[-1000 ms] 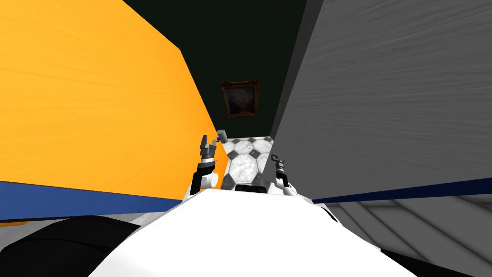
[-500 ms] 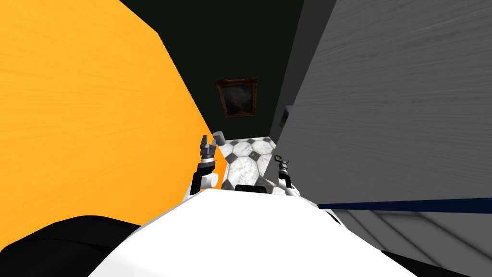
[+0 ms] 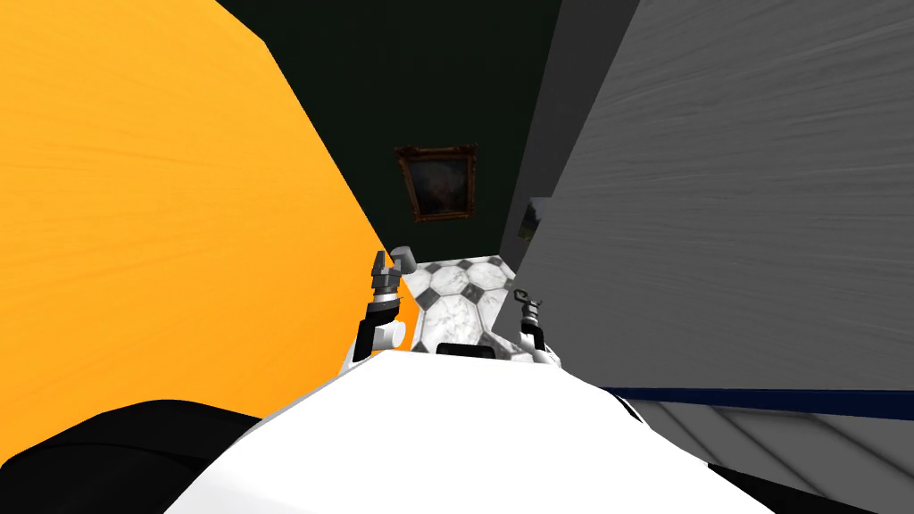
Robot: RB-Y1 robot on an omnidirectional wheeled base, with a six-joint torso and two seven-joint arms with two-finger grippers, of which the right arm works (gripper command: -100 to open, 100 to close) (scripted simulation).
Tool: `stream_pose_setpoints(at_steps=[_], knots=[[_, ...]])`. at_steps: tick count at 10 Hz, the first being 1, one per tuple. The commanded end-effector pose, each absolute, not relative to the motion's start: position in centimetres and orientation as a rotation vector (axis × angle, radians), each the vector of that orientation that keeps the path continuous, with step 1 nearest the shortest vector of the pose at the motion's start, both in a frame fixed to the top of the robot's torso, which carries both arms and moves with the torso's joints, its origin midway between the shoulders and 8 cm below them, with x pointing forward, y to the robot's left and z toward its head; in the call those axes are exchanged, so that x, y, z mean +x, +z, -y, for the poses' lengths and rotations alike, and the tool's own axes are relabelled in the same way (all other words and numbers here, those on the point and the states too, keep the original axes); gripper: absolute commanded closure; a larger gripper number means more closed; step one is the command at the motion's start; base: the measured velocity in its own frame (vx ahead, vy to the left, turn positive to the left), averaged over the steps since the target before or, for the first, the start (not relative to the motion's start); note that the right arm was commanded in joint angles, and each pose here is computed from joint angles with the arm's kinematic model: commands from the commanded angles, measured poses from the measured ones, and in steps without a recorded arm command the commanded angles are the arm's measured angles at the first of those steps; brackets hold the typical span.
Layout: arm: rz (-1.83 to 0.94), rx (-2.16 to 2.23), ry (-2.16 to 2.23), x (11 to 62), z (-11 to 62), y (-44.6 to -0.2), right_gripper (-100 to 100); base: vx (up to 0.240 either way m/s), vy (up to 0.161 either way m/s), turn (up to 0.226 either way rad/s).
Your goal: Push the door open
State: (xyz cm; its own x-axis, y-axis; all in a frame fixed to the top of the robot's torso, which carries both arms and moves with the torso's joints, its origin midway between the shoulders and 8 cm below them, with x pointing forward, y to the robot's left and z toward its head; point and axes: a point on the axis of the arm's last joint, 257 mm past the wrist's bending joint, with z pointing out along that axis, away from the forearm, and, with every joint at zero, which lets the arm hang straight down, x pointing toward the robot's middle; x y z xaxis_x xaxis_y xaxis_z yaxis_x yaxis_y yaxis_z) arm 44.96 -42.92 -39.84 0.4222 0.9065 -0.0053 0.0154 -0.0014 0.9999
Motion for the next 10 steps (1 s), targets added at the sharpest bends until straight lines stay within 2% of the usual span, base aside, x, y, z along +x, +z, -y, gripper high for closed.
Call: stream_pose_setpoints(at_steps=[1,10], knots=[[-0.869,1.39,0.862,44.9,43.9,-39.2,100,0.189,-0.001,-0.035],[-0.771,1.429,0.772,42.6,48.3,-39.1,100,0.188,0.015,-0.041]])
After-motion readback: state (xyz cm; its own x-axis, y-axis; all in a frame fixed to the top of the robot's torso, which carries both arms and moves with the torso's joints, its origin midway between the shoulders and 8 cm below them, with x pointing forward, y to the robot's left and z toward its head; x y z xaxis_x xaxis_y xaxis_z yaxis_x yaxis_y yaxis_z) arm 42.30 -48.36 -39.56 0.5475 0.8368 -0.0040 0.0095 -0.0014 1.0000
